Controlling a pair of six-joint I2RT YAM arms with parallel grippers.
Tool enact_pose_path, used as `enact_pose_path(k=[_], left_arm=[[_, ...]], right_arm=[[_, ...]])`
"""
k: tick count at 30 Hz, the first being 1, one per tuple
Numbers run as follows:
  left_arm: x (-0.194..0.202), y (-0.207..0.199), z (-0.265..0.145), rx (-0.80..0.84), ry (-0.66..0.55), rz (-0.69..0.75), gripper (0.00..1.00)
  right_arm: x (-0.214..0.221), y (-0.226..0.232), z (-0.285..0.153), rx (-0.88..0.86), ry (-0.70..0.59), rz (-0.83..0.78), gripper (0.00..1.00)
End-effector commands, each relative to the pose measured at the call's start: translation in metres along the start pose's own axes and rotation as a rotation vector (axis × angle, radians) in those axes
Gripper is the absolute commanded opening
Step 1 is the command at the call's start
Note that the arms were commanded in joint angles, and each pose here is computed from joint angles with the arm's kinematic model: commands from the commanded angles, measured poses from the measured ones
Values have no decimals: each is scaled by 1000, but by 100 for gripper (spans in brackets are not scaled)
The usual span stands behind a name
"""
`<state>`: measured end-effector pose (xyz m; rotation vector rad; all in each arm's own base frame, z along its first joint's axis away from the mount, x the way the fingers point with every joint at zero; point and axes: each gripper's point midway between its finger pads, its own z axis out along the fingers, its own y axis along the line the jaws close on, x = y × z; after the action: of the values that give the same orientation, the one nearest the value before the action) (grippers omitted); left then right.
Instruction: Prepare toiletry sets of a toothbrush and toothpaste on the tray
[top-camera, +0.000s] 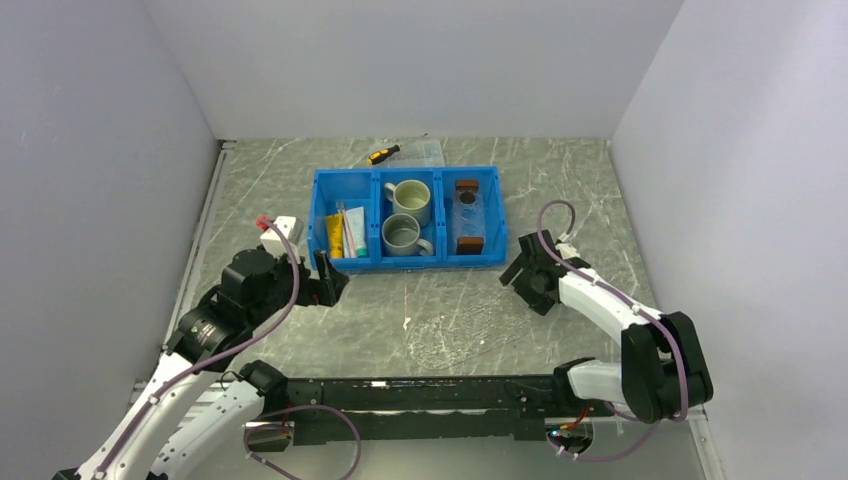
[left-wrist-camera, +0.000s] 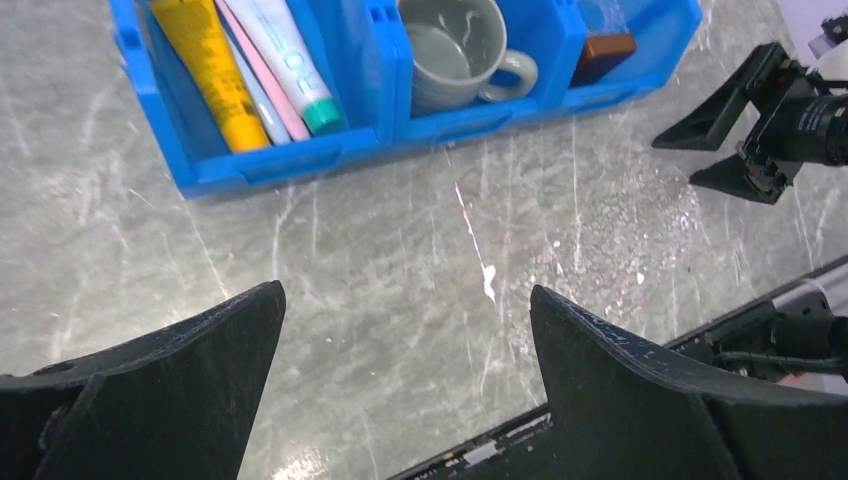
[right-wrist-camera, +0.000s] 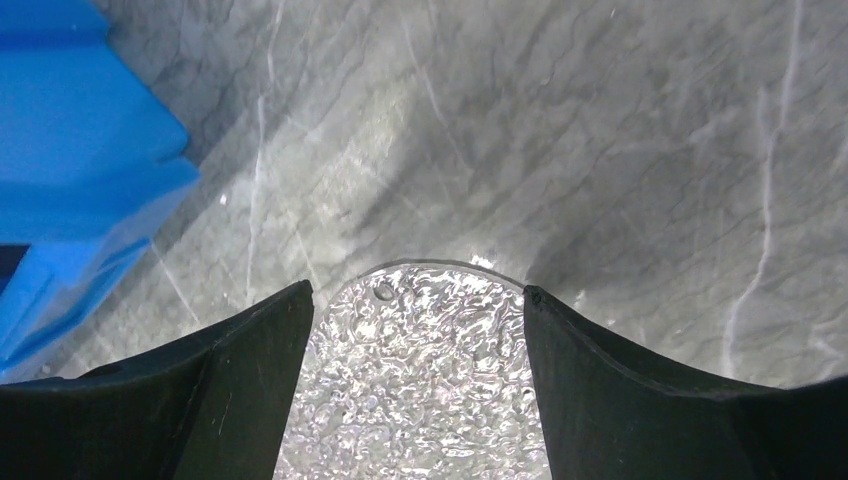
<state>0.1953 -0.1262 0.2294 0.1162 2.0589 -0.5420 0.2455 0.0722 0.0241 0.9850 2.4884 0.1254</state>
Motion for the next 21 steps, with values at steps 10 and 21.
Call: enact_pose_path(k=[10,21], left_arm=[[97,-32,24,227,302,-210,99],[139,-52,40,362,452,-334,99]], right_arm=[[13,-29,-30,47,-11,-80,80],[33,-44,-26,14,29,-104,83]])
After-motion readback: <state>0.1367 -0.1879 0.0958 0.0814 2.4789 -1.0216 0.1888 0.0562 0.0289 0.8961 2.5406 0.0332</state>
